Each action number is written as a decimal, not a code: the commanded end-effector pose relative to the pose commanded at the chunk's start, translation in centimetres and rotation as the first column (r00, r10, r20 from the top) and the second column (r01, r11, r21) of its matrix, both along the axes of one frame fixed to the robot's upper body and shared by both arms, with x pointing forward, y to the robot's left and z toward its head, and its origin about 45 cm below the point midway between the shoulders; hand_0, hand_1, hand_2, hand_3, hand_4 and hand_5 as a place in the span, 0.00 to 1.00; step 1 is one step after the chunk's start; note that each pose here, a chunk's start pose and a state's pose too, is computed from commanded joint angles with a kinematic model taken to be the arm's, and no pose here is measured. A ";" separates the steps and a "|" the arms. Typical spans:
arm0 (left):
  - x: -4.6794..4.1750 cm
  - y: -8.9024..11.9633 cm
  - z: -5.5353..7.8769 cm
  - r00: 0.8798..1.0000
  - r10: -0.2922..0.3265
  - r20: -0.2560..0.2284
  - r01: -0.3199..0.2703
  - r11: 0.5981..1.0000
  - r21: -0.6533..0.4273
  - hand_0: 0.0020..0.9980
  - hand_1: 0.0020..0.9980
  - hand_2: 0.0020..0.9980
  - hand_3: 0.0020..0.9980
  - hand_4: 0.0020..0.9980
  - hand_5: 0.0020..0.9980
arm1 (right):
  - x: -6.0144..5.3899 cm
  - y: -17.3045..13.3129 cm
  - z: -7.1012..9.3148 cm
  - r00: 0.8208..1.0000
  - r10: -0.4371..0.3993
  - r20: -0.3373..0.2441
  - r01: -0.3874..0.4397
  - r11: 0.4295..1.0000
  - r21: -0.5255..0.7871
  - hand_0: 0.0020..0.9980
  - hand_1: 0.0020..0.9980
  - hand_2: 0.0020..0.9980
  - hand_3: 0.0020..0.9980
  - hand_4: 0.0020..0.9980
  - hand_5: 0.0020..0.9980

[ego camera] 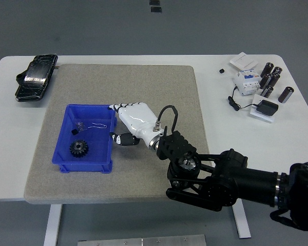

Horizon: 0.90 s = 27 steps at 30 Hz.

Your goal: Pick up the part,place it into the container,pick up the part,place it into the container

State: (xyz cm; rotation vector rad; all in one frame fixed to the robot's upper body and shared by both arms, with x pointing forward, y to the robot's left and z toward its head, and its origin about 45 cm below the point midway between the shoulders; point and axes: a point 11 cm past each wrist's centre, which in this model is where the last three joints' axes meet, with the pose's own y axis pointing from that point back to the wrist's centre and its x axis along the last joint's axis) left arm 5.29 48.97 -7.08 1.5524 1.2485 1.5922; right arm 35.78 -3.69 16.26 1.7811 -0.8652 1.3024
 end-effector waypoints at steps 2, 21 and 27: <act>-0.01 0.0 0.0 1.000 0.000 0.000 0.000 1.000 -0.001 0.72 0.67 0.65 0.60 0.67 0.32 | 0.2 -0.5 -0.6 1.000 -0.008 -0.010 0.007 1.000 -0.023 0.51 0.65 0.78 0.82 0.69 0.38; 0.09 -0.1 -0.1 1.000 -0.003 0.005 0.003 1.000 -0.003 0.72 0.67 0.64 0.60 0.66 0.31 | 0.7 -2.5 -2.4 0.999 -0.030 -0.033 0.027 0.995 -0.093 0.44 0.58 0.73 0.78 0.69 0.38; -0.04 -0.2 -0.1 1.000 -0.001 0.003 0.001 1.000 -0.004 0.72 0.67 0.64 0.60 0.66 0.31 | 0.8 -3.7 -2.6 0.999 -0.036 -0.034 0.032 0.993 -0.115 0.41 0.55 0.70 0.73 0.69 0.38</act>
